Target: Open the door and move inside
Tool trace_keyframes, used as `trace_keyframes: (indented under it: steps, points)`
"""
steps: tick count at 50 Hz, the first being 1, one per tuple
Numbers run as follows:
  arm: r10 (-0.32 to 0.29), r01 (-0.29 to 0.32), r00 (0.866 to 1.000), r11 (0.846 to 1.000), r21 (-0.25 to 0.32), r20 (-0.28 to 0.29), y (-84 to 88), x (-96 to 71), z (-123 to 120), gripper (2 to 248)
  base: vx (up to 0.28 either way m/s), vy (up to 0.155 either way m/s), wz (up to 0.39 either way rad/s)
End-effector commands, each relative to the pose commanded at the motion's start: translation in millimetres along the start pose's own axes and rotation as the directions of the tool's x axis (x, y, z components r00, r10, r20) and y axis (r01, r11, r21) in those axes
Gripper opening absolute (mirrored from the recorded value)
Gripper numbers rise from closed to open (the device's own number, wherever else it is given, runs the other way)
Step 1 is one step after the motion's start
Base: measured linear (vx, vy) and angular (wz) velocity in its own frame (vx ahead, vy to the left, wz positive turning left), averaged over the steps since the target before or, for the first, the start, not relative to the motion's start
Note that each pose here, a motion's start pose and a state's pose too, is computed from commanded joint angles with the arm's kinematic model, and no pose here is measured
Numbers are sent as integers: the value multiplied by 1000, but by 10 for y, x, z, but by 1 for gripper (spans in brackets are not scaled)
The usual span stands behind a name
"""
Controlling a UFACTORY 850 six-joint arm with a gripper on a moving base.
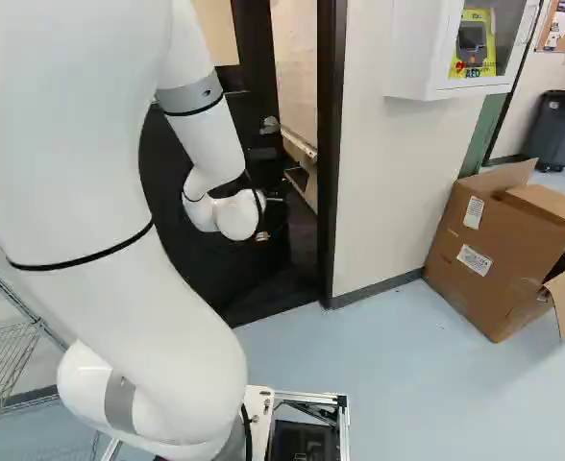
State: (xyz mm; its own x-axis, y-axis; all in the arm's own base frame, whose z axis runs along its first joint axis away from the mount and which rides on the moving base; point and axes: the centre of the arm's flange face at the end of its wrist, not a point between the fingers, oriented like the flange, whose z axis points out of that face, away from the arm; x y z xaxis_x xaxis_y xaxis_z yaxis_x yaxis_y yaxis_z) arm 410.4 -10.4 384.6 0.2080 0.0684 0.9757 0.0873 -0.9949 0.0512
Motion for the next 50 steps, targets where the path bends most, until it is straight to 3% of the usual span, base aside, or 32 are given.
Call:
trace_keyframes:
  steps: [28, 50]
  points:
    - [83, -83, 997, 988, -131, -1, 35, -126, -563, 247, 0, 0, 0]
    - [91, -90, 996, 986, -143, -3, 34, -151, -658, 247, 0, 0, 0]
